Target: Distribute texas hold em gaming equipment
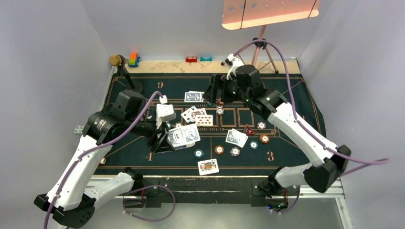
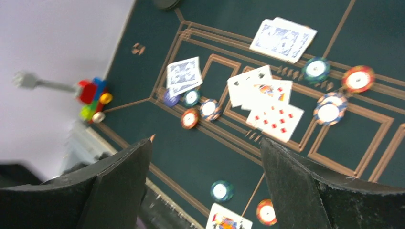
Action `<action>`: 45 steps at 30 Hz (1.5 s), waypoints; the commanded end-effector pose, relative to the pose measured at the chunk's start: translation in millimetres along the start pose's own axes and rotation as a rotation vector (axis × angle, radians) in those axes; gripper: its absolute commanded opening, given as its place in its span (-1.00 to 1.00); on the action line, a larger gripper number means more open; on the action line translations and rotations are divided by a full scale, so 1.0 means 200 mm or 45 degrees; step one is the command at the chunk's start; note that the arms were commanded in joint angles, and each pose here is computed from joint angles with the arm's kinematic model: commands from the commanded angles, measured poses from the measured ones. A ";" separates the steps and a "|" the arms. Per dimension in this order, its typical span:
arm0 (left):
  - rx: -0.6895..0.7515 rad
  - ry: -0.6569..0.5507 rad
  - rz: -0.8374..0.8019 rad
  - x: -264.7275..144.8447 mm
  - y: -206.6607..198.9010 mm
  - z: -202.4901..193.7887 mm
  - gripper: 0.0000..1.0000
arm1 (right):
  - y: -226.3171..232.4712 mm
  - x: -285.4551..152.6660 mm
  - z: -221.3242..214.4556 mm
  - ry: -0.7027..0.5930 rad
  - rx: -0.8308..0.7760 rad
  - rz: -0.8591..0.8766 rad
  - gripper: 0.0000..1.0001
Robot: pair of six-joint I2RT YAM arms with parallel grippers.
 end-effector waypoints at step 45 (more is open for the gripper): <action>-0.010 -0.154 -0.024 0.06 0.07 0.11 -1.00 | 0.17 -0.22 -0.36 0.233 0.427 0.702 0.29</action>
Point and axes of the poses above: each gripper's point midway between its finger pads, its own x axis out along the fingers, its own y axis along the line the jaws close on, z = x × y, the point moved 9 cm from there along -x, back along the fingers, and after that the axes turned 1 degree about x, right-handed, at the moved point
